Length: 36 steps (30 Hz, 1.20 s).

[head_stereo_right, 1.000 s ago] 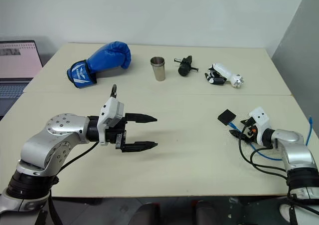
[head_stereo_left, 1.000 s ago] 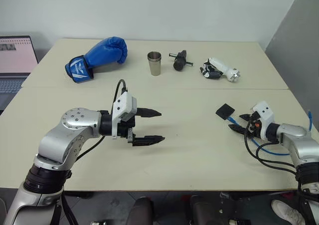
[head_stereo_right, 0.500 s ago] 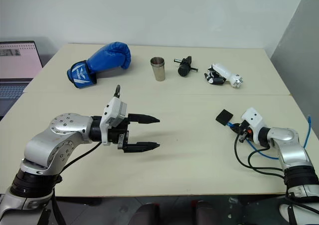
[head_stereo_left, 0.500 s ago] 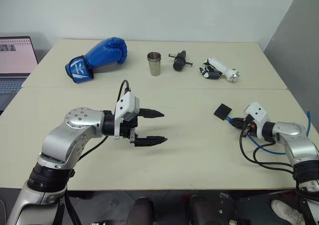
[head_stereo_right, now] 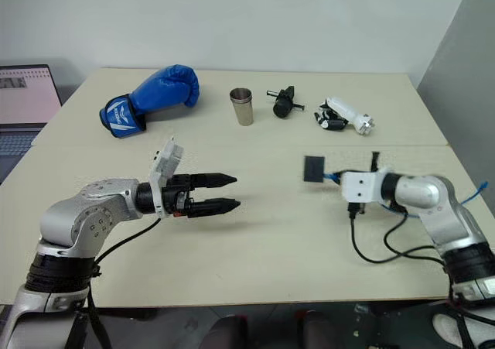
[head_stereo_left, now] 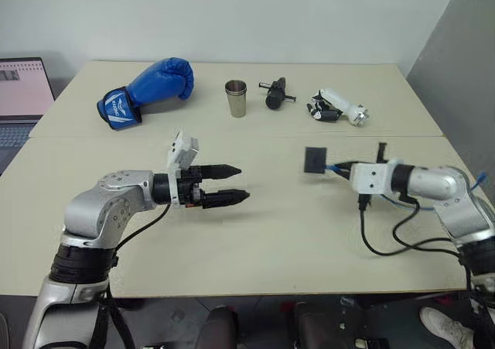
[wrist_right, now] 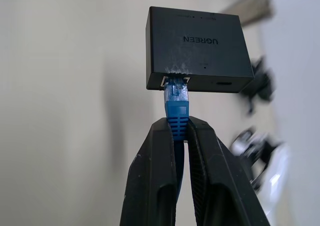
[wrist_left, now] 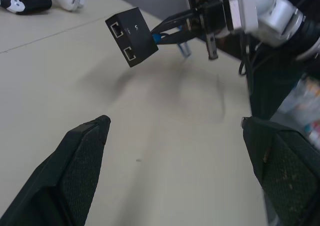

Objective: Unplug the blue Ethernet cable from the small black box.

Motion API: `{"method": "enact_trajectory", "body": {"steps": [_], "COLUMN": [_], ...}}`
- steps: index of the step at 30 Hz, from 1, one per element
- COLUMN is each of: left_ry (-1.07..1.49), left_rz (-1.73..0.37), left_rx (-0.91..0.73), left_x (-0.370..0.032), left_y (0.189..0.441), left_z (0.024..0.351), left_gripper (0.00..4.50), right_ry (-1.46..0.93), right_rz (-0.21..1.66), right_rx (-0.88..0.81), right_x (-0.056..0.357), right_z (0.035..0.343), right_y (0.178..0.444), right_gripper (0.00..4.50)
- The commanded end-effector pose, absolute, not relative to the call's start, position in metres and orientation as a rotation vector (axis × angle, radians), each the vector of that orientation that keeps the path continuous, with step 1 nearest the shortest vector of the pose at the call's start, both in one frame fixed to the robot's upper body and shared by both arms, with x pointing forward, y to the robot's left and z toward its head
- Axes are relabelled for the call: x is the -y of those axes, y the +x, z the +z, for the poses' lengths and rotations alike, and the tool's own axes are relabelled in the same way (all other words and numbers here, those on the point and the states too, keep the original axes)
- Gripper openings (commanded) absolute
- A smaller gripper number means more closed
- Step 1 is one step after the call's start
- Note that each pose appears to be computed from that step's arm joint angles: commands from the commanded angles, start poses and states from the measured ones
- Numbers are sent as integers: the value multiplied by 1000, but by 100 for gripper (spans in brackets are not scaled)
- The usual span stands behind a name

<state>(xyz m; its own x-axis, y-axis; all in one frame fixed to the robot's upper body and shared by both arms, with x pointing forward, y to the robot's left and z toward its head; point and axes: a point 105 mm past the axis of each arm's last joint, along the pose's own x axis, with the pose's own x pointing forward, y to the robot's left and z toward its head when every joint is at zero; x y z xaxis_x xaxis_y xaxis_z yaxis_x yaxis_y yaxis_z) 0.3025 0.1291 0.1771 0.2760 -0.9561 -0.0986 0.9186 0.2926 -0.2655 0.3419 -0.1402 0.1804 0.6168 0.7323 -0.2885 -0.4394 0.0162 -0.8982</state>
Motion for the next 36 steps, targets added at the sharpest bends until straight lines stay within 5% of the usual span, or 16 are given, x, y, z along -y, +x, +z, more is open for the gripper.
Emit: {"method": "enact_trajectory", "body": {"steps": [1,25,36], "left_ry": [-270,-529,-521], "left_rz": [-1273,-1296,-1325], "left_rx": [-218,-195,-227], "left_x": [-131,-109,-108], "left_y": [304,322,321], "left_z": [196,215,215], "left_gripper": [450,450,228], "right_ry": [-1270,-1283,-1286], "right_rz": [945,1035,1033], "right_rx": [451,711,722], "right_x": [115,55,53], "right_z": [202,227,226], "right_y": [334,318,317], "right_gripper": [8,7,7]}}
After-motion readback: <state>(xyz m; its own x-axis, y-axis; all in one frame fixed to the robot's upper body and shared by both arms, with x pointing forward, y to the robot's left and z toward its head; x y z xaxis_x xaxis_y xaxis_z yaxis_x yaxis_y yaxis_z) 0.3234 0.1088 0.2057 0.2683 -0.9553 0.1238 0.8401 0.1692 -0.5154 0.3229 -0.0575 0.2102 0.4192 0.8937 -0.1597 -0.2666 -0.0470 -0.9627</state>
